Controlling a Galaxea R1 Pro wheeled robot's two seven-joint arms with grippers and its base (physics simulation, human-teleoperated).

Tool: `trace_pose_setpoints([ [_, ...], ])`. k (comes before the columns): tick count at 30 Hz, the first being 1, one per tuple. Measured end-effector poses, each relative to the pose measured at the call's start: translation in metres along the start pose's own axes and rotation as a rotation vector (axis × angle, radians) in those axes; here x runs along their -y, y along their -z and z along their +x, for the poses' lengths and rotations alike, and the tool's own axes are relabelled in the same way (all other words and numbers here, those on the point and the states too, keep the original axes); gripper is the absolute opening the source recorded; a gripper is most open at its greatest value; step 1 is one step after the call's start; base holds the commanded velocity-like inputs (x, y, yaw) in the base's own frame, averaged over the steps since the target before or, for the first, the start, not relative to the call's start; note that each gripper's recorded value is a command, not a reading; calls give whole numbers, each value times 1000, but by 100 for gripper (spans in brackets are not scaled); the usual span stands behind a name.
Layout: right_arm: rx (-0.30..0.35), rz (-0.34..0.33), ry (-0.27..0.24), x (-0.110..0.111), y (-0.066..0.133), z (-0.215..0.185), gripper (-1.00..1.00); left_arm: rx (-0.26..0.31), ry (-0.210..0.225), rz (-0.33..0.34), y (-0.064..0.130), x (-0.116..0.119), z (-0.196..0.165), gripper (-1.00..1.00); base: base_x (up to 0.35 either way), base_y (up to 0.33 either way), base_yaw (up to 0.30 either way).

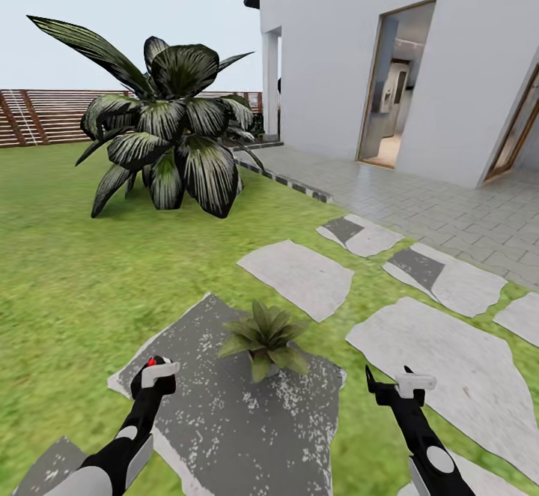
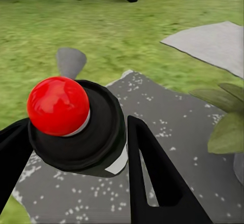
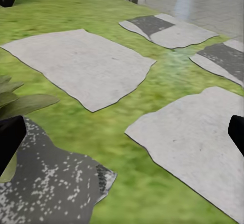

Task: Pick up the pesticide atomizer in the garden and spray insectifuge to fully cover both potted plants in the garden.

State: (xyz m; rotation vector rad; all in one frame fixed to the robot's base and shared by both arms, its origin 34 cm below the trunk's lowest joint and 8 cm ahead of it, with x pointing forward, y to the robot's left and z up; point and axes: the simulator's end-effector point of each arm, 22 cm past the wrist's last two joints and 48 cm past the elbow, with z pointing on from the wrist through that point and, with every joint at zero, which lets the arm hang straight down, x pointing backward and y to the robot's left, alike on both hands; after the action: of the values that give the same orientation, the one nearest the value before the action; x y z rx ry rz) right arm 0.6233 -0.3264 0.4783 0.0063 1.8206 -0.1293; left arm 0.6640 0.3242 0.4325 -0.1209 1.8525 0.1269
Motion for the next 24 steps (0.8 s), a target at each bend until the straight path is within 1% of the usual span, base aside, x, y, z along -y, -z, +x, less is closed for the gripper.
trace_pose_setpoints([
  [2, 0, 0, 0, 0, 0, 0, 100, 1, -1, 1, 1, 0, 1, -100, 19, 0, 0],
  [4, 1, 0, 0, 0, 0, 0, 100, 0, -2, 2, 2, 0, 1, -100, 201, 0, 0],
  [15, 2, 2, -5, -1, 0, -1, 100, 4, -7, 6, 2, 1, 0, -100, 298, 0, 0],
  [17, 7, 3, -6, -1, 0, -4, 100, 5, -9, 5, 1, 0, 0, -100, 70, 0, 0],
  [19, 9, -11, 10, -3, -1, -5, 100, 6, -29, 11, 1, -3, -1, -100, 7, 0, 0],
  [20, 9, -15, 23, -3, -1, -5, 100, 8, -44, 17, 0, -6, -2, -100, 4, 0, 0],
  [21, 8, -22, 41, -5, -1, -4, 100, 9, -71, 27, 0, -10, -2, -100, 2, 0, 0],
  [22, 7, -31, 66, -7, -1, -4, 100, 10, -111, 46, -1, -13, -3, -100, 1, 0, 0],
  [23, 6, -50, 116, -11, -2, -4, 100, 7, -191, 91, -1, -17, -3, -100, 0, 0, 0],
  [24, 5, -76, 160, -17, -2, -3, 100, 1, -251, 130, -1, -17, -1, -100, 0, 0, 0],
])
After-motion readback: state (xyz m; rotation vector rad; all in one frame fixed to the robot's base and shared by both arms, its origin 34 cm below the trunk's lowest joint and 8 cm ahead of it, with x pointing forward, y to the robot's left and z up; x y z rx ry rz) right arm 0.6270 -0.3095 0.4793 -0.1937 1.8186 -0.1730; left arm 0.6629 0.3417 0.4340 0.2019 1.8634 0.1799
